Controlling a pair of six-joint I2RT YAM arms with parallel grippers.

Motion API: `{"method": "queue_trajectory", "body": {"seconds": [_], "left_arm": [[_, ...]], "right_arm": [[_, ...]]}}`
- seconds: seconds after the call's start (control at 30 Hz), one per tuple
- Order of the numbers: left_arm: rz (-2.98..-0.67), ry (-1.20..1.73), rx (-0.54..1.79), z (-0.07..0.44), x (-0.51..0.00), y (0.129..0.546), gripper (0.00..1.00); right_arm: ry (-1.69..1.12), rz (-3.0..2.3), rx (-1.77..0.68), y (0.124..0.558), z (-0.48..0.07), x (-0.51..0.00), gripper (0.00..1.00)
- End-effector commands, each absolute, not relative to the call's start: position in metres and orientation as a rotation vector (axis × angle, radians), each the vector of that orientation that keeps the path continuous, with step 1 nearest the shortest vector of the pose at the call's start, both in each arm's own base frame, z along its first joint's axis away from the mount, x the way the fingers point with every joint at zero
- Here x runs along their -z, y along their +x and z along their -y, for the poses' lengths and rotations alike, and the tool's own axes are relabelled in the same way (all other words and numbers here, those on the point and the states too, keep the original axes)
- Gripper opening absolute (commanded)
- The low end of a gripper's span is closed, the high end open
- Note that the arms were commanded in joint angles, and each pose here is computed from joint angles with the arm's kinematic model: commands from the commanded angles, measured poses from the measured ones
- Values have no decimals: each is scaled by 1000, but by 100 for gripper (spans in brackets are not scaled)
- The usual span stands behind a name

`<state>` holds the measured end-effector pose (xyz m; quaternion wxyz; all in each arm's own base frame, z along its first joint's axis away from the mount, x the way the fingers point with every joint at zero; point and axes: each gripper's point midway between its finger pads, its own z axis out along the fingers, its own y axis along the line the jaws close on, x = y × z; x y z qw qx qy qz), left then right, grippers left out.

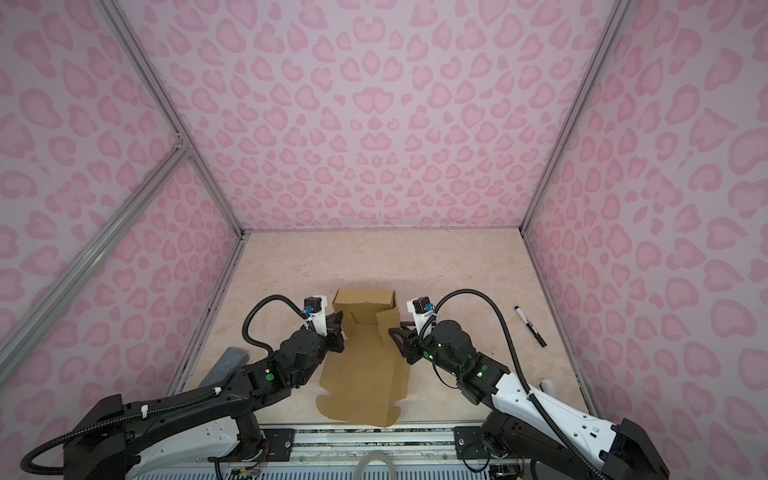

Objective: Fold the paper box

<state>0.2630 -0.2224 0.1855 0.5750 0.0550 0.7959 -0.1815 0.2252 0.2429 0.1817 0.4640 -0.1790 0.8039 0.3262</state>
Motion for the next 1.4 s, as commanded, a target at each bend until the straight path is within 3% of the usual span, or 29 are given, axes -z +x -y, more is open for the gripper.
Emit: {"method": "queue_trajectory", "body": {"seconds": [0.0,0.8,1.37], "left_arm": [[-1822,114,404,224,-193,269,4],[-1800,149,269,234,-158,277,4],[-1759,186,262,238,-138,278,4]], "right_arm": [[-400,-1966,-649,239,-229,-176,44],[-354,-1912,-440,265,-214,-141,44],[-344,-1862,-450,270,-213,-123,57]]}}
